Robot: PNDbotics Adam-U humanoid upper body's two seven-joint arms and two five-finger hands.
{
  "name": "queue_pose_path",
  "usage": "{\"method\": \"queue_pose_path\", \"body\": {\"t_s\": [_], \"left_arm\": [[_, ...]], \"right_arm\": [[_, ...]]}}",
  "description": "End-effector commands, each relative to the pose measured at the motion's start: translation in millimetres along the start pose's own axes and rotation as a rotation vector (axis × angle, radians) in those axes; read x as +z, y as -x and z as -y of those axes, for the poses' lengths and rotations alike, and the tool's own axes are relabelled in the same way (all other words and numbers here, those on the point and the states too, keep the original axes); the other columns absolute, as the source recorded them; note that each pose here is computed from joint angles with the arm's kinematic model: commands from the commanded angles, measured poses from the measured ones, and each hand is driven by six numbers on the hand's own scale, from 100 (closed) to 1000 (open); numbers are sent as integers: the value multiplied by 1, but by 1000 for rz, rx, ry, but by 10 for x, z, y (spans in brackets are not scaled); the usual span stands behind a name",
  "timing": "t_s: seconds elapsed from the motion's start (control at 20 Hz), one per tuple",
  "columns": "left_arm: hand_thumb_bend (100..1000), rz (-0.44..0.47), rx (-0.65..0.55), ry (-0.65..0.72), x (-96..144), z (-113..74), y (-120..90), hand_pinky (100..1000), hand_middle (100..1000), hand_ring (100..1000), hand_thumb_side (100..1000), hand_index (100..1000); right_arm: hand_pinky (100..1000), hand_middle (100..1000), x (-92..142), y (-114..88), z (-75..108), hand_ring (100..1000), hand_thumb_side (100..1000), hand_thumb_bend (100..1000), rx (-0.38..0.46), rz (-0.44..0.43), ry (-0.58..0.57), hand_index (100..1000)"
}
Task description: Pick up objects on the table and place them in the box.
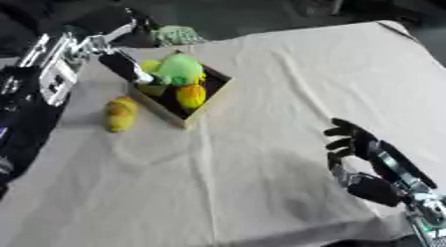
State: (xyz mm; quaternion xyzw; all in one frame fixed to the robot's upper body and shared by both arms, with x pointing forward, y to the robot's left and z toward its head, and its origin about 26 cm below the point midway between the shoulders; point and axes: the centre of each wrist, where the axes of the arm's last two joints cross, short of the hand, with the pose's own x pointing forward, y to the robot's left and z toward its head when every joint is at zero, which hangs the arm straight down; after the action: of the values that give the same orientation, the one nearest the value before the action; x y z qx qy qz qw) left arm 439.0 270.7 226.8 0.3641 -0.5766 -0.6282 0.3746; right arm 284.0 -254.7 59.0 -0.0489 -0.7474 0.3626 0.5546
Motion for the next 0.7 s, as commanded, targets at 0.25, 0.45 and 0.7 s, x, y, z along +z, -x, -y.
{"method": "queue_pose_path", "body": {"t_s": [0.25,0.45,0.7], "left_arm": [[565,2,27,222,319,-46,211,755,704,676,251,838],[575,-14,50,375,327,94,258,760,739,694,248,869],[577,-42,58,438,259,271,274,770,764,714,240,893]], "right_arm": [[705,830,-12,-40,76,767,295,100,29,13,13,1000],[705,830,-15,-41,77,767,293,100,30,13,12,1000],[705,830,-23,-45,71,767,290,100,29,17,8,1000]]}}
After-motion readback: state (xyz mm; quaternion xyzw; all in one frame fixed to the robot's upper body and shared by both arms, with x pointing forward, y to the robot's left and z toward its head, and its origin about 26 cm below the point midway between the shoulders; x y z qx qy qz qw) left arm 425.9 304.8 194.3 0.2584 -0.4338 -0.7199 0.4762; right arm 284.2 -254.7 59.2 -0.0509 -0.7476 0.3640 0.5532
